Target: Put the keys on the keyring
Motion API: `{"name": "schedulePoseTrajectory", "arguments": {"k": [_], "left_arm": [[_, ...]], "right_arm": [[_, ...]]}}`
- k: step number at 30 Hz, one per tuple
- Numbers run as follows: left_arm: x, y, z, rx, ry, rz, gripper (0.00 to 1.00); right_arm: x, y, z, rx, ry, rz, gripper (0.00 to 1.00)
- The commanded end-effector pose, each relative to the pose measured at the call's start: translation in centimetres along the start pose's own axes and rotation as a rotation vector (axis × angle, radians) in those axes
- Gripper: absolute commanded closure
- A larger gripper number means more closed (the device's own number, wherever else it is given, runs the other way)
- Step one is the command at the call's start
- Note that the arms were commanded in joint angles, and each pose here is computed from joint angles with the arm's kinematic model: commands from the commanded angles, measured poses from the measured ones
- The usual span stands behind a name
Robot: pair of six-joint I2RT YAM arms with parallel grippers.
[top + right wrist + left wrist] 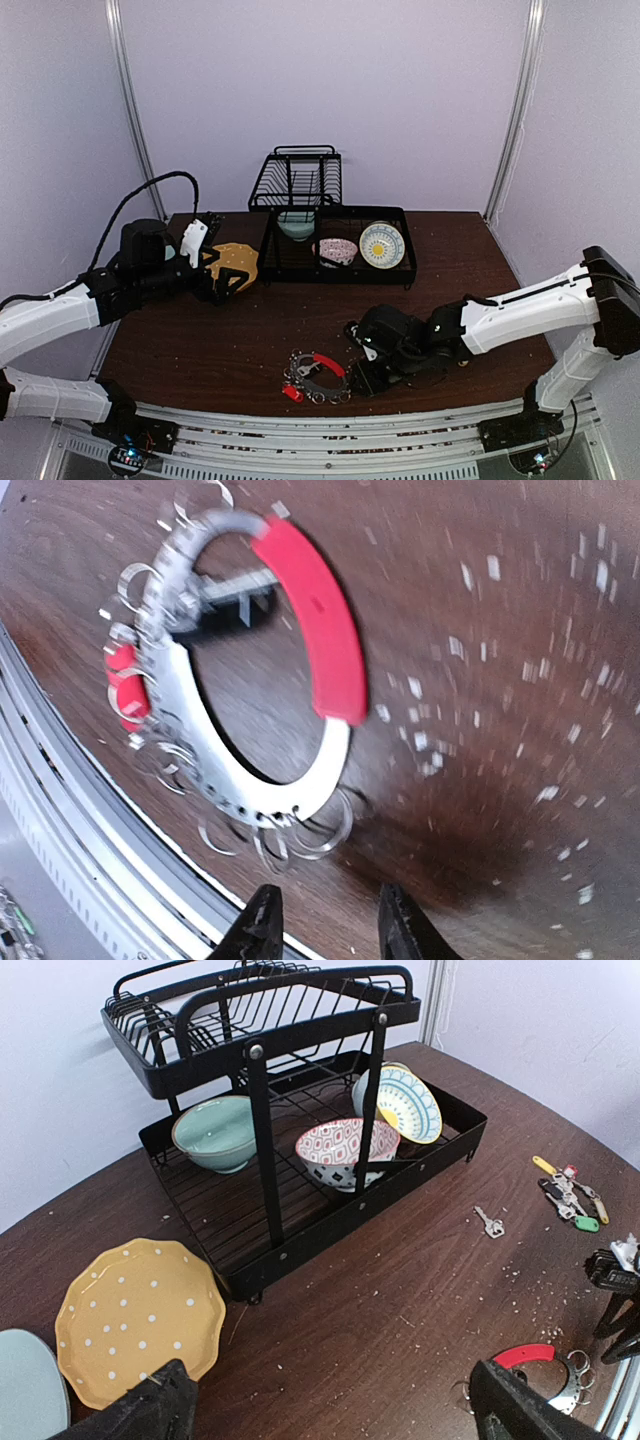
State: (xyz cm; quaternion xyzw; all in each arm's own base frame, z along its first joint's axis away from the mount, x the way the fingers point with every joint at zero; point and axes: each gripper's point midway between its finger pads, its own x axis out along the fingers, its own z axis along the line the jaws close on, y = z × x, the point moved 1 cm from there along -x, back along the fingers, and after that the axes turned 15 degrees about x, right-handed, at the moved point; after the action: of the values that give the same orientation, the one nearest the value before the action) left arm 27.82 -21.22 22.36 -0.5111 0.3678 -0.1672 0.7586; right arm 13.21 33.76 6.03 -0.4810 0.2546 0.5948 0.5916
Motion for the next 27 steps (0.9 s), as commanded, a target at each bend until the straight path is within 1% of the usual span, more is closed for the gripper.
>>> {"name": "schedulePoseTrajectory", "arguments": {"k": [1,3,5,8,11,15,20,21,24,27], "left_arm": [[-0.3,-0.9,-0.2,0.010,0.007,-0.048,0.02],[-0.3,-0.7,-0.2,0.010,0.006,-0.043,0.02],[-0.3,-0.7,-0.1,0.011,-0.003,-0.037,0.02],[-0.4,-0.7,0.0,0.013,-0.008,-0.038,0.02],[-0.3,-0.6,0.0,0.013,-0.007,-0.031,0.02],[-0.3,-0.5,0.1,0.013,-0.013,-0.028,0.02],[-0.2,-0.6,0.0,0.012,-0.002,-0.031,0.02],[-0.2,-0.6,-0.1,0.011,0.000,-0.030,0.02],[-0.2,-0.8,-0.2,0.013,0.008,-0.039,0.02],[-0.4,-1.3,-0.6,0.016,0.032,-0.067,0.02]], "right_arm": [[0.7,1.2,2.4,0.197,-0.203,0.034,0.66],[1.3,1.3,2.7,0.219,-0.229,0.036,0.66],[2.1,1.5,2.2,0.228,-0.208,0.044,0.67],[3.0,2.4,2.0,0.244,-0.227,0.081,0.68],[3.8,3.0,1.3,0.253,-0.206,0.101,0.71],[4.1,3.1,0.9,0.243,-0.185,0.101,0.80],[4.1,2.6,-0.5,0.234,-0.101,0.058,0.97],[4.0,2.4,-0.5,0.226,-0.091,0.050,1.00],[3.3,1.8,-0.5,0.164,-0.043,0.039,1.00],[1.8,0.8,0.5,0.046,-0.007,0.021,1.00]]}}
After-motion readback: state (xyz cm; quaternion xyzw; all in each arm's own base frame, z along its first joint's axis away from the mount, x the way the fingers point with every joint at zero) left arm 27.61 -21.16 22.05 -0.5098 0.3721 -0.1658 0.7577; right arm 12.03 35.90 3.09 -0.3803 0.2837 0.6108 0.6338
